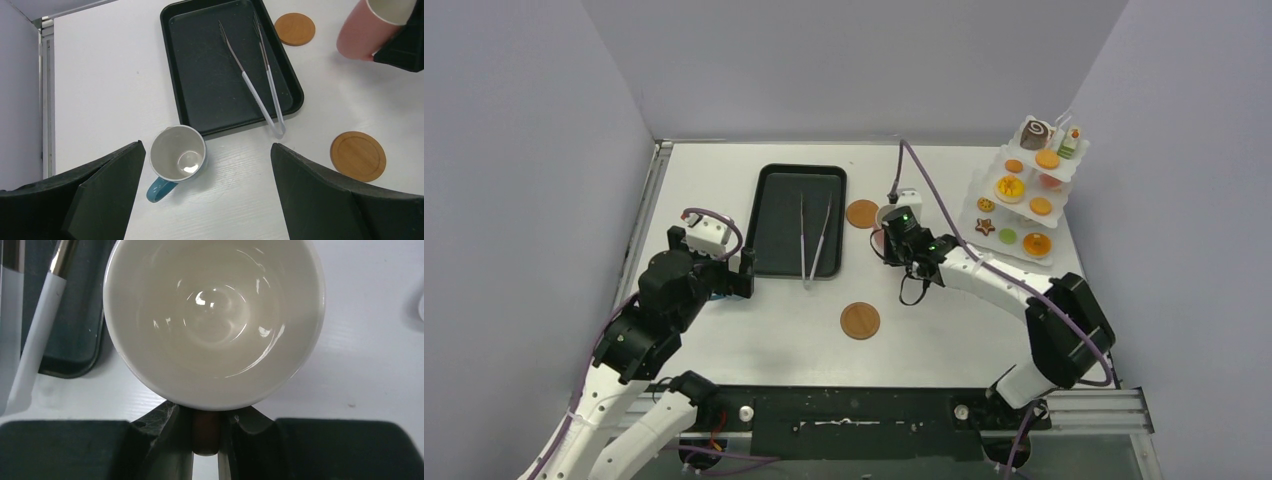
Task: Serve the afternoon tea
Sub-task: Pick up the cup at the center of the board, then move the coaster to the center of the board, then place the cup on the coaster.
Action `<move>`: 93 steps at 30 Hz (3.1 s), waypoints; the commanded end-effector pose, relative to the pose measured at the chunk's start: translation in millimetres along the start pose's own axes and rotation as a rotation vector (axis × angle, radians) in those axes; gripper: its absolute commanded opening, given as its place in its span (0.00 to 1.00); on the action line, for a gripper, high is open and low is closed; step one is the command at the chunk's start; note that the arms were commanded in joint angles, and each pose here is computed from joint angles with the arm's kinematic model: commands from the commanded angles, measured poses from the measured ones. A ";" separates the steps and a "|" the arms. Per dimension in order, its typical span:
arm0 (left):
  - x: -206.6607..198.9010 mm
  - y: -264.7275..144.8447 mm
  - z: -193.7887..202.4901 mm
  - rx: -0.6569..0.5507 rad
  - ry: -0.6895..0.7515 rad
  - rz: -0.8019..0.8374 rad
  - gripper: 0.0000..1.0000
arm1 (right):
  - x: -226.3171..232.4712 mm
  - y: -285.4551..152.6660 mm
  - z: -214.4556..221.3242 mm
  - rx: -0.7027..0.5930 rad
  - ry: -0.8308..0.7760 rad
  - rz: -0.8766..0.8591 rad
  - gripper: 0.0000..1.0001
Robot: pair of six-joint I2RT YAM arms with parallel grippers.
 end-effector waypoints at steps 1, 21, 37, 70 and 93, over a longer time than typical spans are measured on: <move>-0.8 -1.8 -11.7 -0.075 -0.019 0.014 0.97 | 26.3 10.7 -63.4 -0.218 0.051 -0.121 0.00; -0.5 -2.1 -11.9 -0.078 -0.020 0.011 0.97 | 45.8 101.3 -102.7 -0.163 0.069 -0.227 0.00; 0.6 -4.1 -11.4 -0.085 -0.019 0.003 0.97 | 23.8 111.5 -81.0 -0.049 0.144 -0.102 0.00; -0.1 -3.5 -12.2 -0.084 -0.017 0.010 0.97 | -67.3 89.4 -74.6 0.020 0.115 0.246 0.00; 0.5 -5.8 -12.3 -0.092 -0.018 0.011 0.97 | -59.1 80.6 -90.1 0.002 0.142 0.100 0.02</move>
Point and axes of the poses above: each gripper's point midway between its finger pads, its own y axis out along the fingers, its own x axis along the line the jaws close on, z = x × y, the point moved 10 cm from there along -y, back along the fingers, and after that the axes turned 3 degrees about y, right-handed, at the moved point
